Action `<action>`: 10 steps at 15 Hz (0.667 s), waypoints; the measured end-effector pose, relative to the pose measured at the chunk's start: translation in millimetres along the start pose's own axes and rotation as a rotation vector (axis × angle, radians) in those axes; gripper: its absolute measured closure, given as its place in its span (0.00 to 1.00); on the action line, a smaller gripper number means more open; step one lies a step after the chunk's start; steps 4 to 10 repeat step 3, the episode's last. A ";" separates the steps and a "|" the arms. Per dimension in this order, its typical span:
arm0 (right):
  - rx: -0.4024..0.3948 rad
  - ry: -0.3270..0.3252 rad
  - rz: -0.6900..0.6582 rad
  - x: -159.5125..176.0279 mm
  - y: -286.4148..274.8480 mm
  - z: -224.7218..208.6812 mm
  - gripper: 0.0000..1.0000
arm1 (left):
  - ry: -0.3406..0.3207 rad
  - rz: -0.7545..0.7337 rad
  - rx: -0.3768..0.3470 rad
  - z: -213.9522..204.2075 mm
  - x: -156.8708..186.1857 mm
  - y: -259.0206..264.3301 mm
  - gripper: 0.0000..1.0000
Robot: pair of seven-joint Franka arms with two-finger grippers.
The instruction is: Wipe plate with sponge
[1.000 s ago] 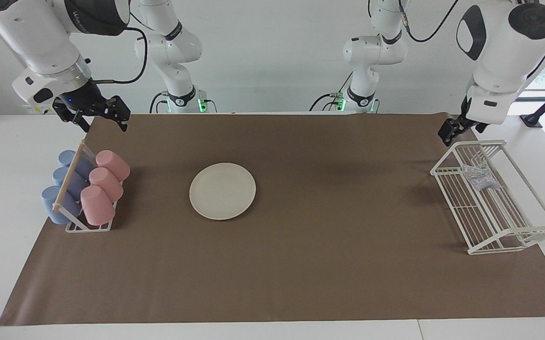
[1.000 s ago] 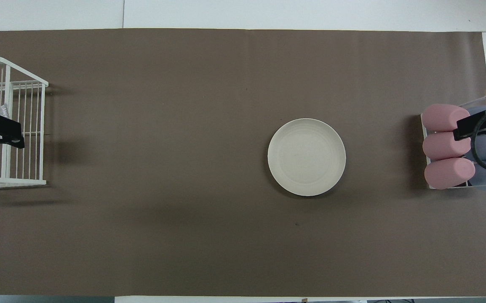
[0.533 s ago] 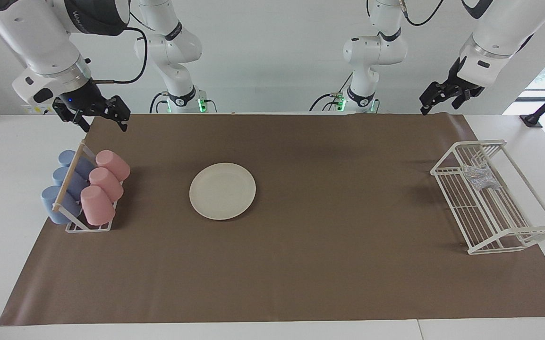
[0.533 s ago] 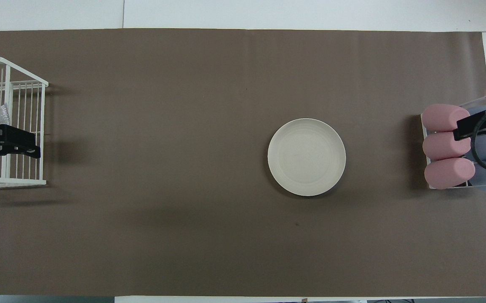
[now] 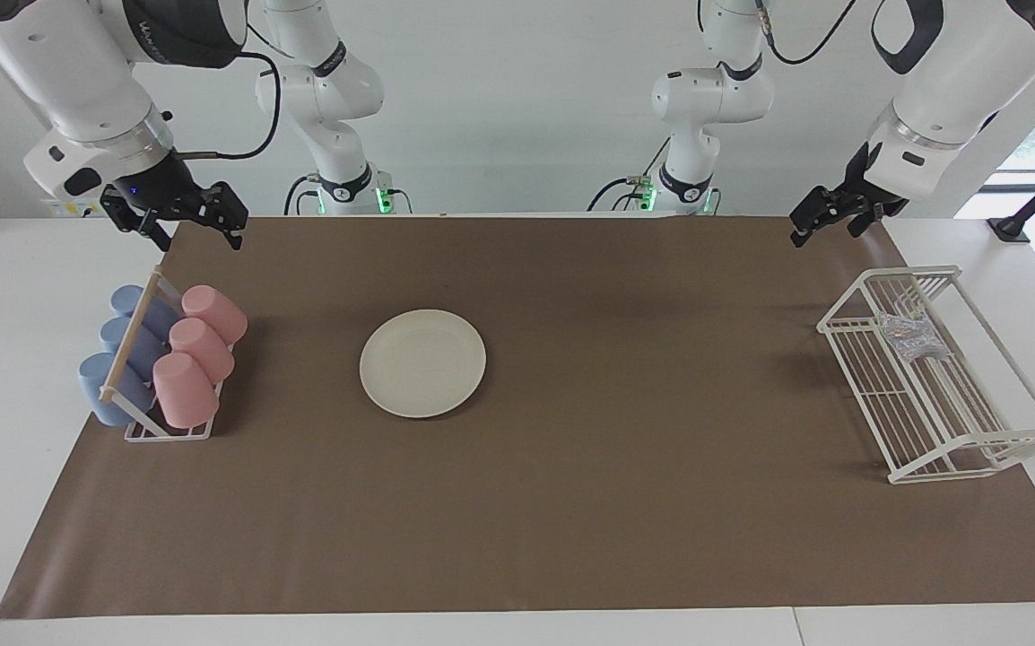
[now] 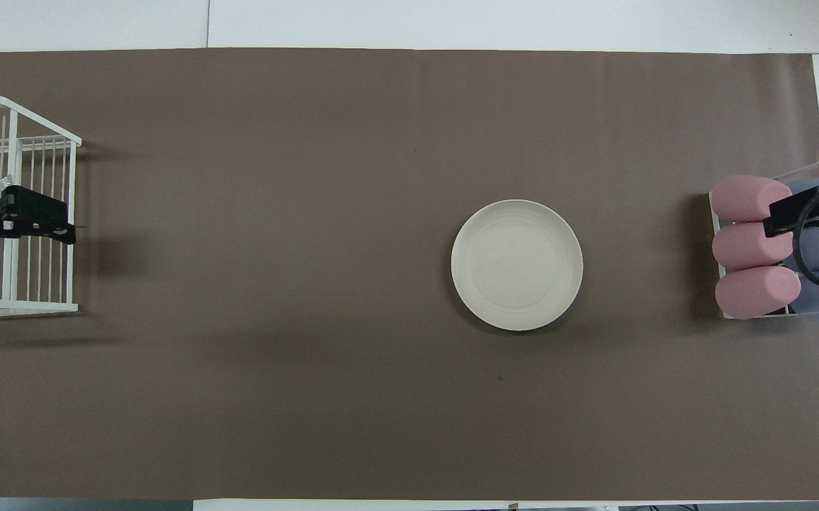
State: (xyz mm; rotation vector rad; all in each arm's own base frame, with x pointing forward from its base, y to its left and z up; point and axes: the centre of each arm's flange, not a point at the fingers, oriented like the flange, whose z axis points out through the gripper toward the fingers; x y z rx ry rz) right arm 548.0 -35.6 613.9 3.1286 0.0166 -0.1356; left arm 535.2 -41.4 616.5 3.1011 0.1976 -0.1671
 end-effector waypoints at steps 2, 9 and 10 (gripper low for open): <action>0.000 0.000 -0.001 0.0 -0.4 0.0 0.00 | 0.001 0.001 0.000 -0.7 -0.1 0.3 0.00; 0.000 0.000 -0.001 0.0 -0.6 0.1 0.00 | 0.002 0.001 0.000 -0.8 -0.1 0.3 0.00; 0.000 0.000 -0.001 0.0 -0.6 0.1 0.00 | 0.002 0.001 0.000 -0.8 -0.1 0.3 0.00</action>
